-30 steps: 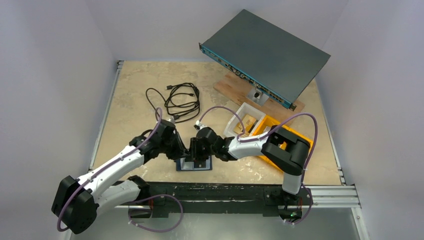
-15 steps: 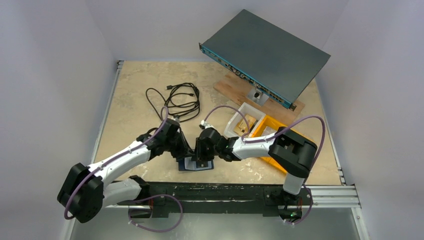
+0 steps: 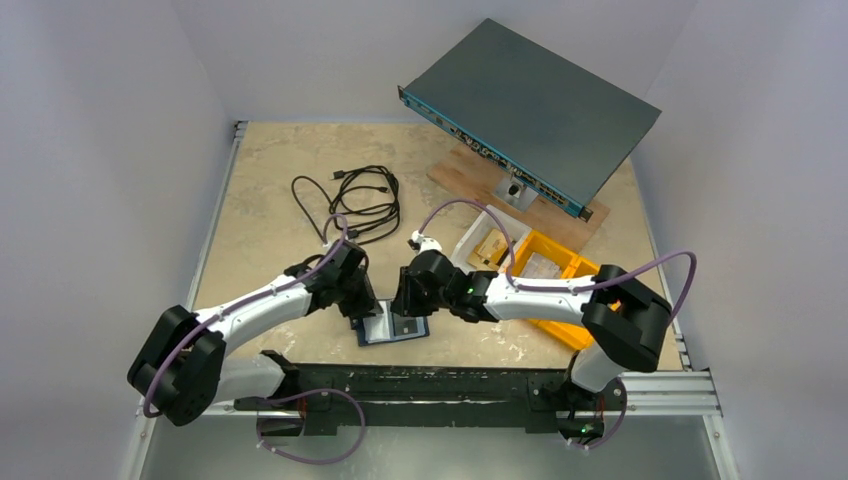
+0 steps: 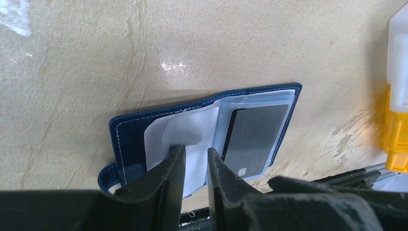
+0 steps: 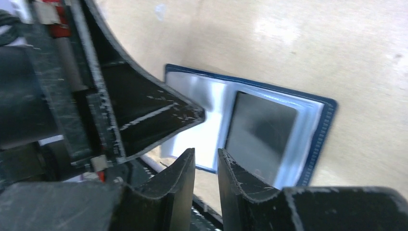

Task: Take the credit cards out of the card holder
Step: Remove the credit card from the card holder.

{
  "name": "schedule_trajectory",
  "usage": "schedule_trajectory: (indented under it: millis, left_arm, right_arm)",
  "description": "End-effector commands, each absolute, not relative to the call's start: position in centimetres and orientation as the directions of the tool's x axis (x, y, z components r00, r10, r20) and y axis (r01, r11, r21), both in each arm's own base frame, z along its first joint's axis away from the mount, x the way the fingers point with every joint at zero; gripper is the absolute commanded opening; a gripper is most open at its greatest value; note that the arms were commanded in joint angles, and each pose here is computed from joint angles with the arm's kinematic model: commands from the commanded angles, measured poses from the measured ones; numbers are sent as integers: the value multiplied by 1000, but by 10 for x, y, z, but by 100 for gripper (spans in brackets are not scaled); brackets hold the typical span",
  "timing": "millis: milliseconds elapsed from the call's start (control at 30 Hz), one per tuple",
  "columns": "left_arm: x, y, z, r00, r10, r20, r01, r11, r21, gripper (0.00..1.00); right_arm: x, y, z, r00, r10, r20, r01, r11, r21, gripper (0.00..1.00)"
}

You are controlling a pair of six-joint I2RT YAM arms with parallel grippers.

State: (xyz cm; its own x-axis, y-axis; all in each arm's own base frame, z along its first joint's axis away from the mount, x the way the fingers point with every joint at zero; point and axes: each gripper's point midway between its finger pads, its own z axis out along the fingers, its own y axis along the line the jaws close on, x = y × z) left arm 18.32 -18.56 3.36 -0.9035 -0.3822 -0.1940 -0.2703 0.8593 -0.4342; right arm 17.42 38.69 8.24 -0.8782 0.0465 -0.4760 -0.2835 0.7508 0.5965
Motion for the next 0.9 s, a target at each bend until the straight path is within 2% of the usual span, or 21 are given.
schedule_trajectory:
  millis: [0,67,300,667,867]
  left_arm:
    - [193,-197,38,-915,-341,-215,-205,854,-478,25]
    - [191,-203,38,-920,-337,-202,-196,839,-508,28]
    - [186,-215,36,-925,-343,-166,-189,791,-582,29]
    - [178,-222,26,-927,-349,-137,-183,741,-646,26]
    - [181,-233,30,-928,-346,-138,-155,695,-702,24]
  right_arm:
    - [184,366,69,-853,7,-522,-279,838,468,26]
    - [188,360,65,-845,-7,-535,-277,861,425,27]
    - [188,351,51,-847,-49,-530,-276,892,358,25]
    - [183,346,32,-862,-76,-502,-266,910,318,14]
    - [171,352,23,-872,-108,-478,-281,909,309,15]
